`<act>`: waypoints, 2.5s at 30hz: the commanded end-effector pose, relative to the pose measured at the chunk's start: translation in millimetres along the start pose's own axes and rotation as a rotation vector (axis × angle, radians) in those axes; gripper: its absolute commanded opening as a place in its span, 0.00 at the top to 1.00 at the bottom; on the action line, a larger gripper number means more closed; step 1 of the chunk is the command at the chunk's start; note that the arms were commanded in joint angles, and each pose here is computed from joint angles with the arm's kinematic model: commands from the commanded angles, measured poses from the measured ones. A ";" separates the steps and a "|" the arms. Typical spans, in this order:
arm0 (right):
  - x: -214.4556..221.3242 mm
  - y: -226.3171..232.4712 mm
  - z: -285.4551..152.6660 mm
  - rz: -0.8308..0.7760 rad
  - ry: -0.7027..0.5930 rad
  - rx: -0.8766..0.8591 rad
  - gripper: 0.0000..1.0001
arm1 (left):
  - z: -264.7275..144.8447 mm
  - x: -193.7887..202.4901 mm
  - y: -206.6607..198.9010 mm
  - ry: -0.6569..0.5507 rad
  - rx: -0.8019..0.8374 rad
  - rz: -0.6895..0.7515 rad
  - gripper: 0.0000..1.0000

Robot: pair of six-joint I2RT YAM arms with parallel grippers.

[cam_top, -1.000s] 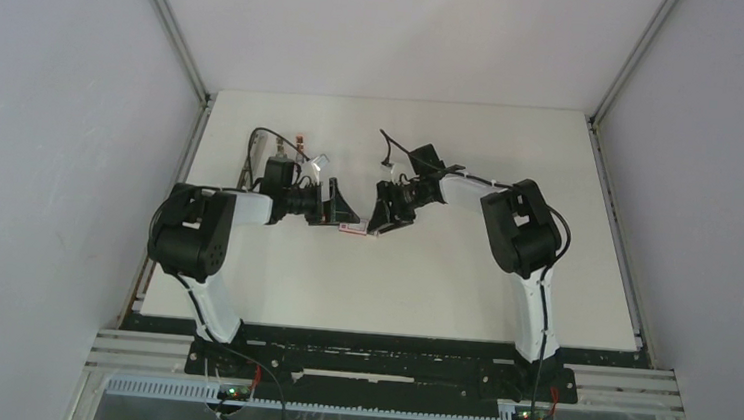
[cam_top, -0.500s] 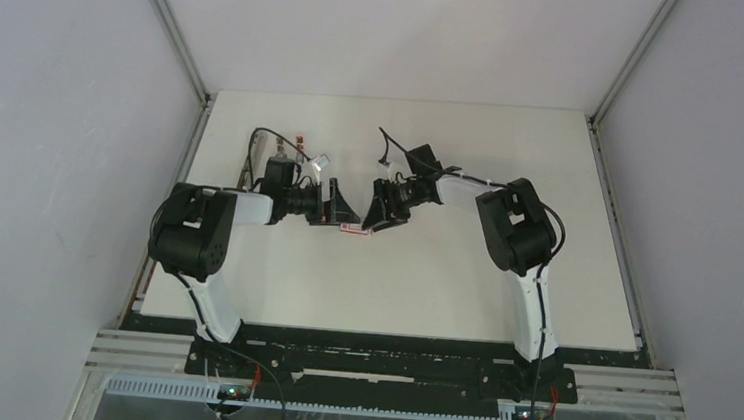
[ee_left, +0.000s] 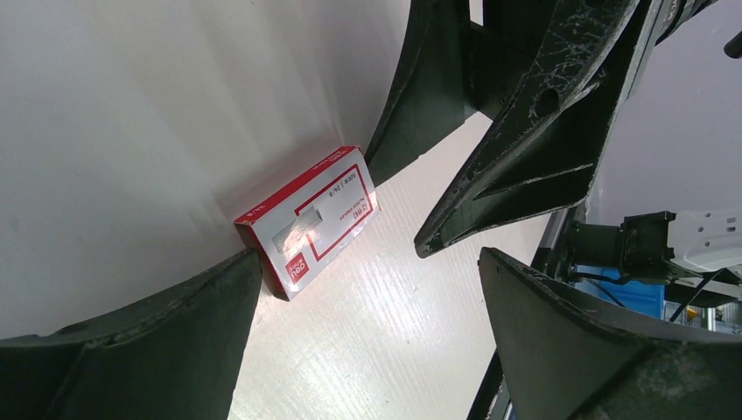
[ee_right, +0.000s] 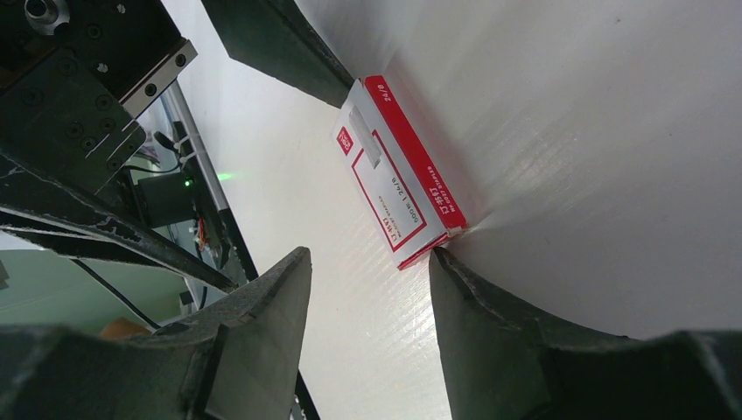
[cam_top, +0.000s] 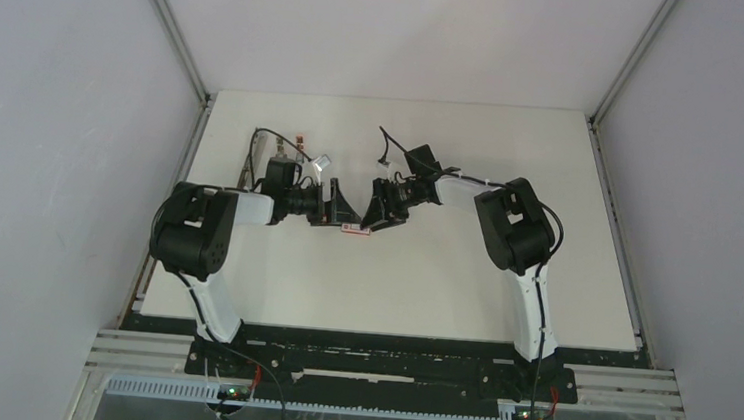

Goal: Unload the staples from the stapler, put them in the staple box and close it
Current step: Close the staple box at the center of the board, then move the staple box to the center of the board.

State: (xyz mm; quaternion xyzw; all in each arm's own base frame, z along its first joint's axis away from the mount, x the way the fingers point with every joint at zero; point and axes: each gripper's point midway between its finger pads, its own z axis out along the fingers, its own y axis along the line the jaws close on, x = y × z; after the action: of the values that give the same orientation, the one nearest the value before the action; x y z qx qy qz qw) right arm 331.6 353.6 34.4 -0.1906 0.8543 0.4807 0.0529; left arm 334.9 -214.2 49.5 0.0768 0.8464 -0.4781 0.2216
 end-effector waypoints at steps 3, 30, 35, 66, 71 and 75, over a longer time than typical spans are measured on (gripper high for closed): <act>-13.7 3.5 4.1 -0.033 -0.029 -0.010 0.47 | 7.0 11.2 0.1 0.035 0.008 -0.028 0.00; -23.6 -22.1 -116.9 -0.608 -0.073 0.362 0.40 | 0.7 1.7 -13.1 0.018 0.008 0.026 0.00; -12.0 -16.2 -104.1 -0.833 0.032 0.390 0.38 | -23.7 -20.6 -8.5 -0.054 -0.047 0.085 0.00; -13.6 -7.9 4.9 -1.094 0.311 0.279 0.32 | -230.7 -21.1 -36.9 -0.208 -0.320 0.448 0.00; -12.1 -12.0 13.4 -1.063 0.315 0.321 0.32 | -231.9 -22.1 -42.6 -0.243 -0.322 0.476 0.00; -19.6 -15.9 17.0 -0.991 0.270 0.387 0.35 | -230.0 -18.6 -36.2 -0.231 -0.331 0.457 0.00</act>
State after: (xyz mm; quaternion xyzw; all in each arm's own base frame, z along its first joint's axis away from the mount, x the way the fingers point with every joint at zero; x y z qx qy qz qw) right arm 344.5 354.8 19.1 -0.6496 0.7050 0.2185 0.1826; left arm 269.6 -38.0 190.2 0.1642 0.8481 -0.2777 0.4202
